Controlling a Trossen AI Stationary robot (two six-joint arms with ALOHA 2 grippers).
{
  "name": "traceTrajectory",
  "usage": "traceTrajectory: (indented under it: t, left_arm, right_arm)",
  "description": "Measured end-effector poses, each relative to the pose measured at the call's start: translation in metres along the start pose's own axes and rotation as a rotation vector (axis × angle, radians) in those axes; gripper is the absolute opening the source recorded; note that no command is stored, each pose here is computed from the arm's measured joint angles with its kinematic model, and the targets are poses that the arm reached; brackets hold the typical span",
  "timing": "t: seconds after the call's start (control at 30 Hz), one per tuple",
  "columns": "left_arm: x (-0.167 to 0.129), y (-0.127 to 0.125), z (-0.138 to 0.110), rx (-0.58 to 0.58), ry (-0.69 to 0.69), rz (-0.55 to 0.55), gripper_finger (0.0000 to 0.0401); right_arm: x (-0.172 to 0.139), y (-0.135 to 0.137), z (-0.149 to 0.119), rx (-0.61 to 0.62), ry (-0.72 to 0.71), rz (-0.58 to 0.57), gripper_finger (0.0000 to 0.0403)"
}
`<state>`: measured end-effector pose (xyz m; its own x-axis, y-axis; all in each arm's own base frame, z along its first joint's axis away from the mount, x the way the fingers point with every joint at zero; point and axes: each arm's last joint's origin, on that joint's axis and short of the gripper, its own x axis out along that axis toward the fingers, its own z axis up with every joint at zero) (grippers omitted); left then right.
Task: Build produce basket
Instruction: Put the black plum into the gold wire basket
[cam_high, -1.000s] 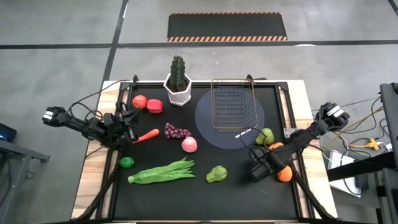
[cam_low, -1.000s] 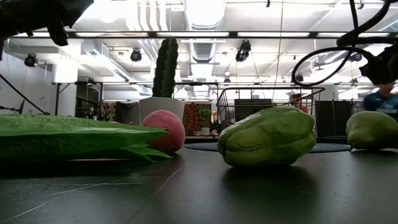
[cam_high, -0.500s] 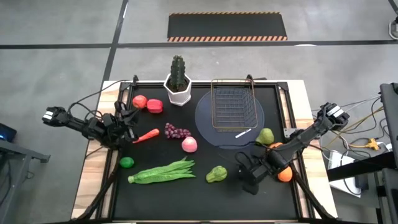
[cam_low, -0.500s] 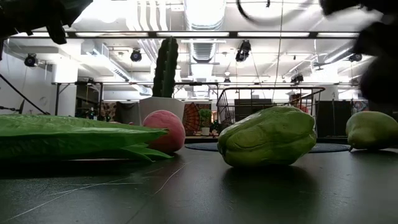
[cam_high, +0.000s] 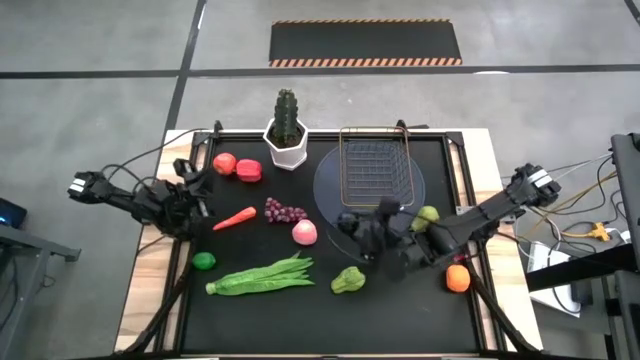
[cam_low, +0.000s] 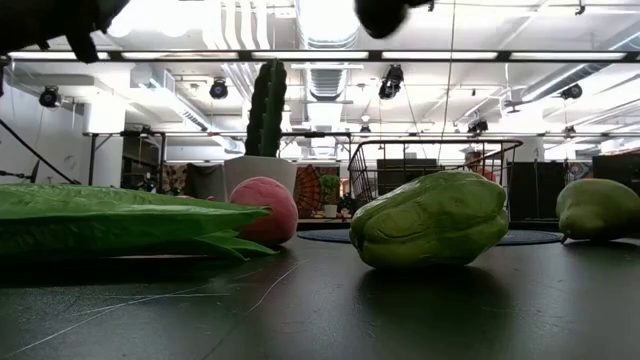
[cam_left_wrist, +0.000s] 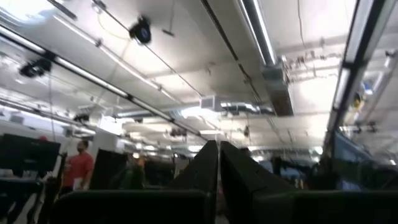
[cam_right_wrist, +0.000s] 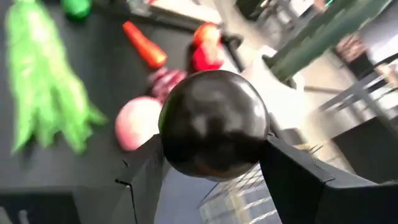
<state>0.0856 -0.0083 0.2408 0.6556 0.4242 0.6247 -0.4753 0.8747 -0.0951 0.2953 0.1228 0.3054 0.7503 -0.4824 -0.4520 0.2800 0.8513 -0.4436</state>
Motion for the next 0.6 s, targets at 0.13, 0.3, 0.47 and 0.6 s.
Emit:
traceTrajectory:
  t: [0.13,0.3,0.47,0.6]
  left_arm:
    - [0.0,0.003,0.005,0.026,-0.043,0.026,0.0002]
    - [-0.001,0.002,0.002,0.044,-0.026,0.015,0.0002]
    - [-0.001,0.001,0.001,0.049,-0.019,0.012,0.0002]
    - [-0.001,0.001,0.0,0.054,-0.013,0.008,0.0002]
  right_arm:
    - [0.01,-0.025,0.025,0.038,-0.055,-0.064,0.0226]
    - [0.018,-0.064,0.051,0.224,-0.082,-0.133,0.0223]
    - [0.034,-0.116,0.063,0.433,-0.004,-0.021,0.0221]
    - [0.059,-0.154,0.056,0.586,0.111,0.097,0.022]
